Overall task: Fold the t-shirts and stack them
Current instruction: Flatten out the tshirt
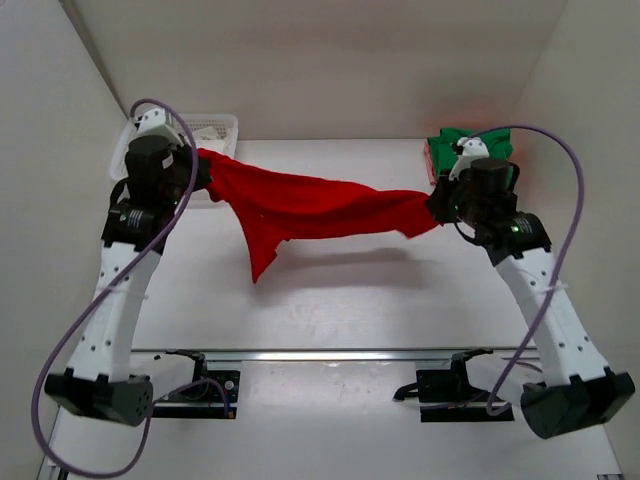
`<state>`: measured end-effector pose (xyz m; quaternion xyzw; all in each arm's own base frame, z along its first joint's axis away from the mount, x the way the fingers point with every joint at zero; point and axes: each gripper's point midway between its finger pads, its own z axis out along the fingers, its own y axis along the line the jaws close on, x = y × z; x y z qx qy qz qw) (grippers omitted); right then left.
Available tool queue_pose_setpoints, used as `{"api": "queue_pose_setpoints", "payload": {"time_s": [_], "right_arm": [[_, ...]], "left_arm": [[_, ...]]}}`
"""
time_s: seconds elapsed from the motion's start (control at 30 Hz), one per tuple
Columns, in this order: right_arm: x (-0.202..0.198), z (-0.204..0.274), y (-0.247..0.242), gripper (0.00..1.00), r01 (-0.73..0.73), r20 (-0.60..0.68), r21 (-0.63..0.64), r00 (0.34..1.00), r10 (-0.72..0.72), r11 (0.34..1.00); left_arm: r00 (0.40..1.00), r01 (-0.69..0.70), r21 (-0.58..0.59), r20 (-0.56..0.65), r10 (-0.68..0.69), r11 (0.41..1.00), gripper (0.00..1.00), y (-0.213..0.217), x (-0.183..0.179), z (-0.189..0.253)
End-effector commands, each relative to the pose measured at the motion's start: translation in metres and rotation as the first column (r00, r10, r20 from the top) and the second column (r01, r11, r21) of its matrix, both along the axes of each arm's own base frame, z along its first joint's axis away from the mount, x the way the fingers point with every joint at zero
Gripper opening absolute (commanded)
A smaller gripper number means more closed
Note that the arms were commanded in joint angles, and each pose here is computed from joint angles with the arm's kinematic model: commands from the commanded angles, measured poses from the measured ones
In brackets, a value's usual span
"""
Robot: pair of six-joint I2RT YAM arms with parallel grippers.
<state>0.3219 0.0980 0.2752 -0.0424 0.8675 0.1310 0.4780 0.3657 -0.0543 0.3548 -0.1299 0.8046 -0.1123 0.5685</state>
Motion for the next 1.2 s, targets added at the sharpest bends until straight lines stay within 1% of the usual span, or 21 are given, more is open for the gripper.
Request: {"api": "queue_pose_setpoints", "payload": {"time_s": [0.0,0.1,0.2,0.3,0.33,0.37,0.43,0.5,0.57,0.63,0.7,0.77,0.83,0.9,0.93,1.0,1.03,1.07,1.1,1.13,1.17], "right_arm": [[-0.032,0.015,-0.017,0.0,-0.036,0.011,-0.089,0.999,0.037,0.995],[-0.046,0.045,-0.031,0.0,0.012,0.106,-0.066,0.994,-0.005,0.998],[-0.058,0.065,-0.045,0.0,0.049,0.163,-0.051,0.986,-0.04,0.998],[-0.073,0.098,-0.059,0.0,0.077,0.249,-0.048,0.966,-0.063,0.996],[-0.076,0.099,-0.062,0.0,0.089,0.248,-0.057,0.966,-0.072,0.994],[-0.079,0.102,-0.061,0.0,0.089,0.247,-0.065,0.966,-0.071,0.994],[-0.085,0.107,-0.057,0.0,0.076,0.243,-0.074,0.968,-0.056,0.994],[-0.085,0.106,-0.055,0.0,0.061,0.231,-0.075,0.972,-0.043,0.995],[-0.092,0.108,-0.051,0.0,0.036,0.245,-0.06,0.969,-0.02,0.998],[-0.095,0.108,-0.051,0.0,0.035,0.254,-0.058,0.967,-0.019,0.998],[-0.1,0.1,-0.05,0.0,0.02,0.241,-0.069,0.971,-0.003,0.997],[-0.101,0.094,-0.049,0.0,0.013,0.227,-0.076,0.974,0.004,0.997],[-0.097,0.085,-0.044,0.0,-0.016,0.189,-0.082,0.982,0.031,0.997],[-0.085,0.067,-0.038,0.0,-0.045,0.139,-0.088,0.989,0.057,0.995],[-0.078,0.049,-0.035,0.0,-0.063,0.09,-0.09,0.993,0.071,0.994],[-0.058,0.031,-0.032,0.0,-0.102,0.063,-0.11,0.992,0.109,0.989],[-0.05,0.008,-0.029,0.0,-0.126,0.005,-0.108,0.992,0.127,0.986],[-0.037,-0.003,-0.026,0.0,-0.138,-0.015,-0.103,0.99,0.137,0.985],[-0.025,-0.01,-0.026,0.0,-0.13,-0.014,-0.111,0.991,0.13,0.985],[-0.015,-0.031,-0.025,0.0,-0.146,-0.072,-0.118,0.988,0.139,0.982],[0.001,-0.048,-0.025,0.0,-0.144,-0.114,-0.119,0.985,0.131,0.982]], "left_arm": [[0.992,-0.008,-0.042,0.126,0.014,0.999,0.0,0.005,-0.029,0.045],[0.972,-0.03,-0.05,0.232,0.04,0.998,0.0,0.015,-0.053,0.084],[0.957,-0.018,-0.048,0.289,0.031,0.999,0.0,0.017,-0.075,0.11],[0.95,-0.047,-0.063,0.305,0.064,0.997,0.0,0.024,-0.091,0.12],[0.942,-0.067,-0.069,0.325,0.085,0.995,0.0,0.029,-0.096,0.128],[0.947,-0.065,-0.073,0.31,0.084,0.995,0.0,0.028,-0.098,0.125],[0.941,-0.071,-0.084,0.324,0.095,0.994,0.0,0.03,-0.105,0.135],[0.948,-0.05,-0.088,0.308,0.075,0.995,0.0,0.025,-0.108,0.135],[0.954,-0.044,-0.104,0.291,0.073,0.994,0.0,0.024,-0.112,0.129],[0.946,-0.012,-0.143,0.318,0.058,0.99,0.0,0.02,-0.126,0.128],[0.941,0.014,-0.17,0.335,0.045,0.985,0.0,0.016,-0.135,0.124],[0.947,0.015,-0.18,0.318,0.044,0.984,0.0,0.015,-0.14,0.116],[0.964,0.024,-0.152,0.264,0.017,0.988,0.0,0.01,-0.128,0.095],[0.984,0.028,-0.126,0.175,-0.006,0.992,0.0,0.004,-0.108,0.057],[0.989,0.035,-0.124,0.145,-0.016,0.992,0.0,0.0,-0.096,0.043],[0.999,0.036,-0.115,0.038,-0.032,0.993,0.0,-0.005,-0.074,-0.005],[0.999,0.028,-0.117,-0.026,-0.031,0.993,0.0,-0.01,-0.059,-0.037],[0.997,0.016,-0.107,-0.071,-0.024,0.994,0.0,-0.011,-0.051,-0.062],[0.995,0.015,-0.09,-0.101,-0.024,0.996,0.0,-0.015,-0.035,-0.08],[0.989,0.004,-0.074,-0.145,-0.014,0.997,0.0,-0.016,-0.018,-0.102],[0.986,-0.008,-0.062,-0.164,-0.002,0.998,0.0,-0.014,-0.01,-0.112]]}}
